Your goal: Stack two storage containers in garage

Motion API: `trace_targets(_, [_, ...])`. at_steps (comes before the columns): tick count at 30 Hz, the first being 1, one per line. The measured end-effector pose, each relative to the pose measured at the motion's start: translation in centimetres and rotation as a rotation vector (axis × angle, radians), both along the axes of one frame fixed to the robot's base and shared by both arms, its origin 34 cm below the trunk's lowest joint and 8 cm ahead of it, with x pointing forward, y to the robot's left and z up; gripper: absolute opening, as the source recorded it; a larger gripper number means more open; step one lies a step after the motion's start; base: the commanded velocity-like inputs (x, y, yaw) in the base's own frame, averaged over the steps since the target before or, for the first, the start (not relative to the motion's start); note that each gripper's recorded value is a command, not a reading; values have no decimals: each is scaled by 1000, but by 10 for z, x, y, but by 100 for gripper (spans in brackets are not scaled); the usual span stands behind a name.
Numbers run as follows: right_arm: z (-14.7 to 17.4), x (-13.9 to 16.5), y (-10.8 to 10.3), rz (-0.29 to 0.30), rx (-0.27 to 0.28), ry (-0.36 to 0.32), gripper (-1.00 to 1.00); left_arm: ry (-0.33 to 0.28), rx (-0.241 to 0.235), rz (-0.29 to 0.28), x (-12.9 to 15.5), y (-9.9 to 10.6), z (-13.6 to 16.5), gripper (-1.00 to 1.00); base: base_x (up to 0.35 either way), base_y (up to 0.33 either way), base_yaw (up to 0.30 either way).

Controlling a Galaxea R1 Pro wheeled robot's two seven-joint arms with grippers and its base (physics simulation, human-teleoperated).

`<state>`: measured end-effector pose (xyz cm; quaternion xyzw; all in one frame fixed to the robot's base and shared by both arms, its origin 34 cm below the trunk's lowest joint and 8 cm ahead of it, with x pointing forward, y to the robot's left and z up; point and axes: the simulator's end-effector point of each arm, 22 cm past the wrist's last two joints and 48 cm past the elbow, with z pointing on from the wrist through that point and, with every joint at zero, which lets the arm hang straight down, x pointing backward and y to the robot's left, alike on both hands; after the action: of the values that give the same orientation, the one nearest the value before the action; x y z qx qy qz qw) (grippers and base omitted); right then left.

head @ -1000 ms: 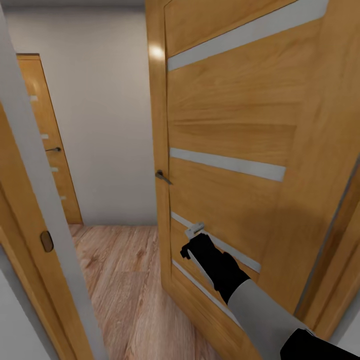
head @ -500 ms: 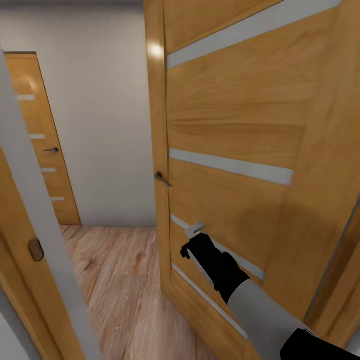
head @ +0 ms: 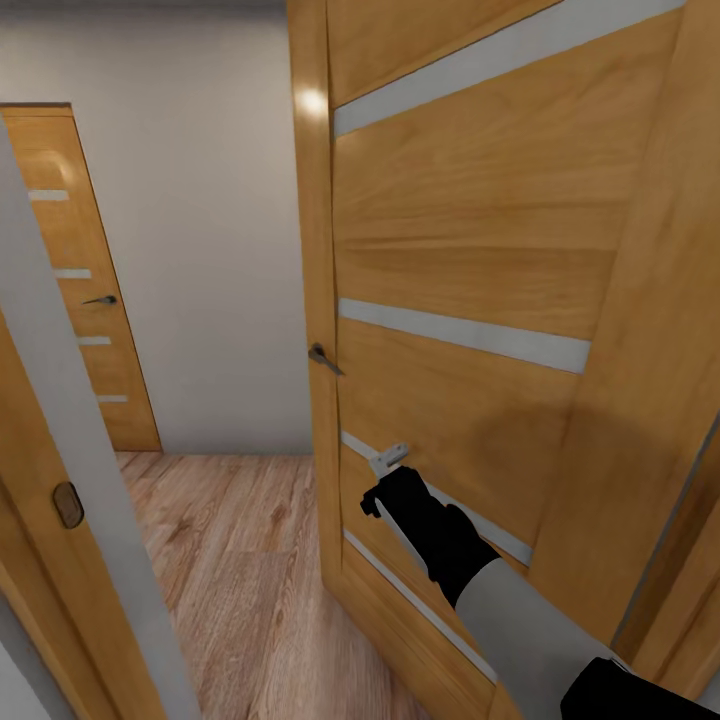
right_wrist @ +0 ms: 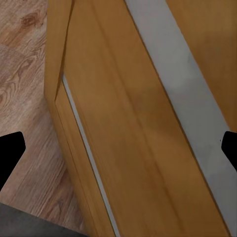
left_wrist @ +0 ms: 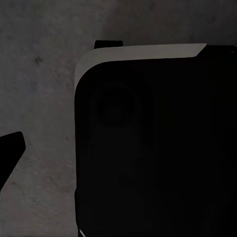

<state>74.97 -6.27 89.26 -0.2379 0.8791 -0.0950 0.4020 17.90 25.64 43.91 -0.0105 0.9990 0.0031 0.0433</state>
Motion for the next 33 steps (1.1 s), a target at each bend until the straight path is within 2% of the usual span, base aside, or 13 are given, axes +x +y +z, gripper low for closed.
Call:
trace_targets(16, [-2,-2,-2,-4,-8,12,100,0,0,0,0,0,0,100,0,0,0])
trace_targets(22, [-1,2,-13,-38,-29,33,100,-4,-1,3,2,0,0,100,0,0,0])
trace_targets(28, [-5,-3,-3,-10,-4,13,100,-4,0,3,2,0,0,100,0,0,0])
trace_targets(33, [-7,-5,-2,1,-14,12,100,-4,0,3,2,0,0,100,0,0,0])
